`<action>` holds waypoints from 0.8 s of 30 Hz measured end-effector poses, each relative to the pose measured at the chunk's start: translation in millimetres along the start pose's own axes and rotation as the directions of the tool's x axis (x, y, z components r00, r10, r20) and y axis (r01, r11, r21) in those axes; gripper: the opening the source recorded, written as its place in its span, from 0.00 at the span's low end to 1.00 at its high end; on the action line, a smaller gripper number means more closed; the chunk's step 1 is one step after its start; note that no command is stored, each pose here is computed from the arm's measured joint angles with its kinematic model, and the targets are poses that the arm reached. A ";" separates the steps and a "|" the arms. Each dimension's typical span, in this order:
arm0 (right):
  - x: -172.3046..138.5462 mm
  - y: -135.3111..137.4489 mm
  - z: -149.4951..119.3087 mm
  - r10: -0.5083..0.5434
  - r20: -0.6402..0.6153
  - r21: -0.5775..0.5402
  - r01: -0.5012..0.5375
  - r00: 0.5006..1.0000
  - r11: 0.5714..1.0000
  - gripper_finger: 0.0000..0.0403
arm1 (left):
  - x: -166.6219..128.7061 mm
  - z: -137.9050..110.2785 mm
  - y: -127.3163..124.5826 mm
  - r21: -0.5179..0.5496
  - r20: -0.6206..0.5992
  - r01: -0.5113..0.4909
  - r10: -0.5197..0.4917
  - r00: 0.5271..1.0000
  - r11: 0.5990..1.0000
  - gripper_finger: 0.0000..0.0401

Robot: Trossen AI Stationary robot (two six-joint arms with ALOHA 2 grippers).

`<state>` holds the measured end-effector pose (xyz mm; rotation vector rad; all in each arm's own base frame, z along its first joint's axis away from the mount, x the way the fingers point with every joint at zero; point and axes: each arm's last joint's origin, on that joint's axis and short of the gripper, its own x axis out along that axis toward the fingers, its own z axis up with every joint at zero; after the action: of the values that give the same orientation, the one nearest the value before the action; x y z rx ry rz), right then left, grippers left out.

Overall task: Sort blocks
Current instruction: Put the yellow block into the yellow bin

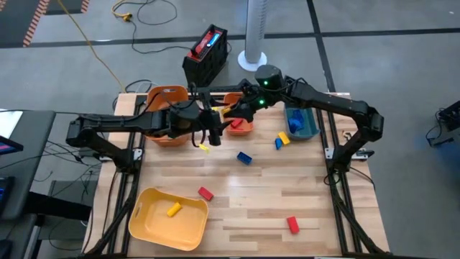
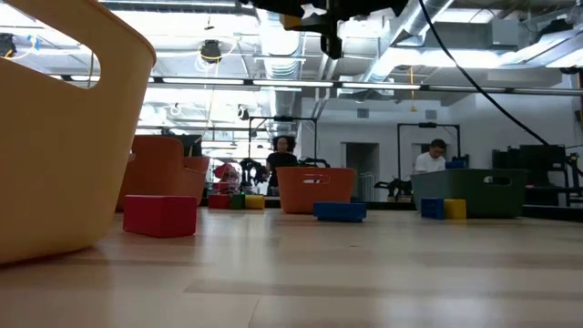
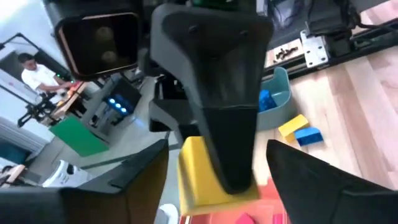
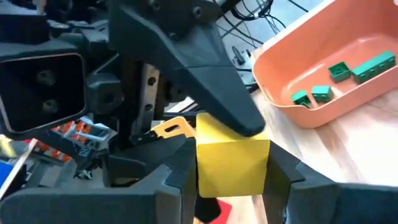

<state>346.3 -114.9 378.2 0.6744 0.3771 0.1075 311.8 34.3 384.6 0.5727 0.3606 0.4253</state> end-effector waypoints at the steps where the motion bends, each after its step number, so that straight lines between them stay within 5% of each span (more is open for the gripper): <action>1: 0.1 0.1 0.0 0.000 0.000 -0.001 0.000 1.000 1.000 0.33 | 0.0 0.2 0.1 -0.006 0.001 -0.002 0.002 1.000 1.000 0.64; 10: 0.3 0.1 0.3 -0.012 0.010 0.031 0.011 1.000 0.999 0.35 | 0.0 1.2 1.1 -0.029 0.010 -0.014 0.014 1.000 0.999 0.33; 24: -22.0 -13.4 9.6 -0.001 0.005 0.073 0.001 1.000 0.997 0.67 | 1.9 -3.7 3.6 -0.198 -0.020 -0.008 0.005 1.000 0.980 0.33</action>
<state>329.2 -135.8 383.4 0.7465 0.3777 0.0914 310.8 39.7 383.4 0.3760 0.3301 0.4673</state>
